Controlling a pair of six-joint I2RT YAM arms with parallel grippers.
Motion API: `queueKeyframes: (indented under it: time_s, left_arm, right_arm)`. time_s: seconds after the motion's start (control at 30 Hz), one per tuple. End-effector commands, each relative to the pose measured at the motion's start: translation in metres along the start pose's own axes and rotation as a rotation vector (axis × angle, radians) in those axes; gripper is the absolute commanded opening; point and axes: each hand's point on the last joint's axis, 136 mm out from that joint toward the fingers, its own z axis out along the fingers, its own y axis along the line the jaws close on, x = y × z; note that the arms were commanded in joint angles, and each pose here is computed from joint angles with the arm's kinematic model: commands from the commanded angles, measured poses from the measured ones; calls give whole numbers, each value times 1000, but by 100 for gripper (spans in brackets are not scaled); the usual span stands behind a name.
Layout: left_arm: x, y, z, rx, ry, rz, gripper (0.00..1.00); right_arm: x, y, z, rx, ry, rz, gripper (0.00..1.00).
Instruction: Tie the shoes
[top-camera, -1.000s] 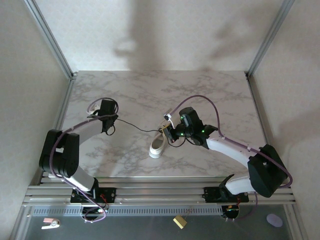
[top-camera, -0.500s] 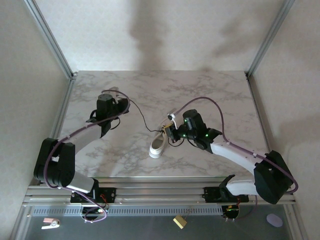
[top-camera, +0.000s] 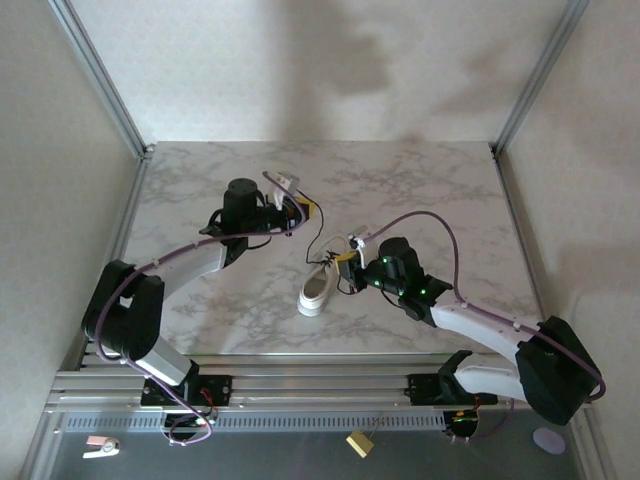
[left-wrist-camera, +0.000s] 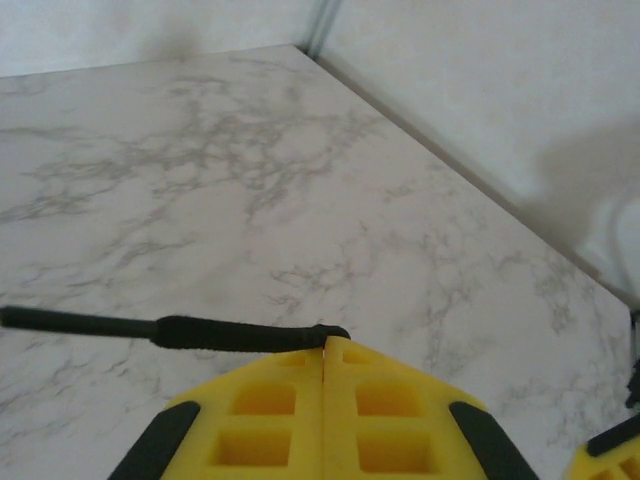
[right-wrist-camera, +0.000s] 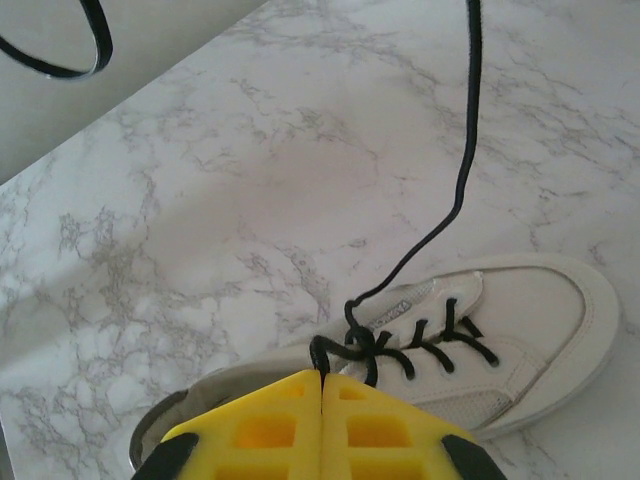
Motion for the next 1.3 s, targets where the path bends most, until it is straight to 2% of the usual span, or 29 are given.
queueKeyframes:
  time_s: [0.0,0.17,0.33,0.47,0.5,0.53,0.57,0.67,0.77,0.87,0.93,0.97,1.1,1.27]
  left_arm:
    - [2,-30,15,133,87,132,0]
    - [20,-50,43,211,212,154,0]
    - [38,-70,60,286,282,151,0]
    - [42,-75,70,284,300,146,0]
    - [40,-72,71,260,292,140,7]
    - [37,-66,72,224,278,136,24]
    - [33,-61,71,190,263,133,36]
    - [16,-42,61,75,190,115,55]
    - [-3,-20,37,-33,82,78,62]
    - [-7,-9,5,-59,-3,59,60]
    - [-1,-16,-13,-3,-35,95,56]
    - [5,-20,-18,19,-31,112,56]
    - [36,-42,-30,123,35,235,56]
    - [57,-63,-32,220,84,341,51]
  right_arm:
    - [-18,8,-6,-27,-106,-10,0]
    - [-24,15,-14,-60,-169,-47,0]
    - [-11,13,-17,-61,-165,-65,0]
    - [-9,13,-16,-63,-160,-66,0]
    - [-9,13,-15,-62,-159,-66,0]
    - [-9,12,-14,-58,-159,-64,0]
    - [-8,12,-14,-57,-156,-62,0]
    - [-8,10,-13,-48,-152,-54,0]
    - [-7,5,-11,-19,-144,-45,0]
    - [-7,2,-10,-3,-130,-47,0]
    - [-1,1,-9,-2,-96,-67,0]
    - [-12,4,-8,-12,-106,-85,0]
    - [-13,4,-6,-51,-61,-117,0]
    - [-19,-2,-4,-74,-36,-113,0]
